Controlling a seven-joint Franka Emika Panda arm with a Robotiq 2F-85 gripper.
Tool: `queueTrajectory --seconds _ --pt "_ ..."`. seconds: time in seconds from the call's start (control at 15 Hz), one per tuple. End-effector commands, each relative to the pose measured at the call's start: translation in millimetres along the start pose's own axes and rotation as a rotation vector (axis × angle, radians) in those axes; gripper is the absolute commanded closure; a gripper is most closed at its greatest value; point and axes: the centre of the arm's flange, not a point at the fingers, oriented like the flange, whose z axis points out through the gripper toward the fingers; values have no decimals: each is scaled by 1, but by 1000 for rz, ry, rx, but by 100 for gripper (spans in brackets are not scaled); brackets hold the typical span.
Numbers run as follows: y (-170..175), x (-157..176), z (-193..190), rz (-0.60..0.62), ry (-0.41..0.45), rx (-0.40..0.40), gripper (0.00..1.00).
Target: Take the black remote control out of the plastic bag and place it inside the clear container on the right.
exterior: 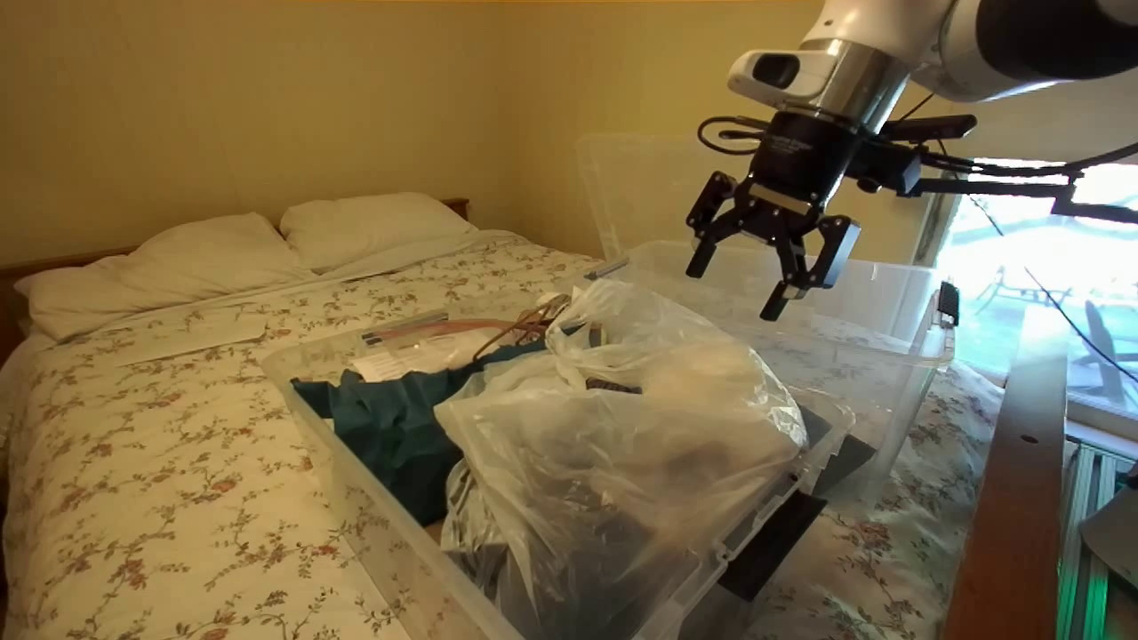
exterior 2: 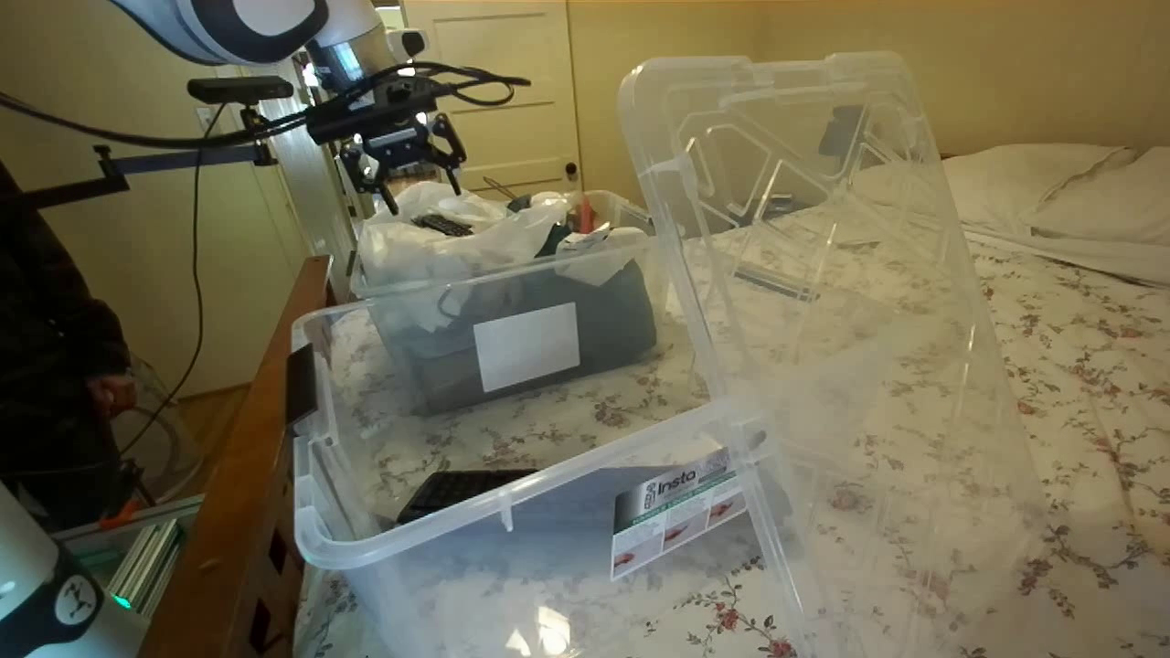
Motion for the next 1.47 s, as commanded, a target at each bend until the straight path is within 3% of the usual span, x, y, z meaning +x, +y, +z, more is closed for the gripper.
queueTrajectory --seconds 0.0,0.27,0.53,0.73,0.93,1.0,1.4 --pt "-10 50 4 -193 63 16 0" --pt "16 94 40 -394 114 70 0" --pt "43 111 82 -536 156 153 1" --pt "56 112 105 -582 168 192 29" --pt "66 102 109 -574 186 186 51" --pt "70 98 106 -563 196 173 54" --pt "76 86 79 -528 193 122 39"
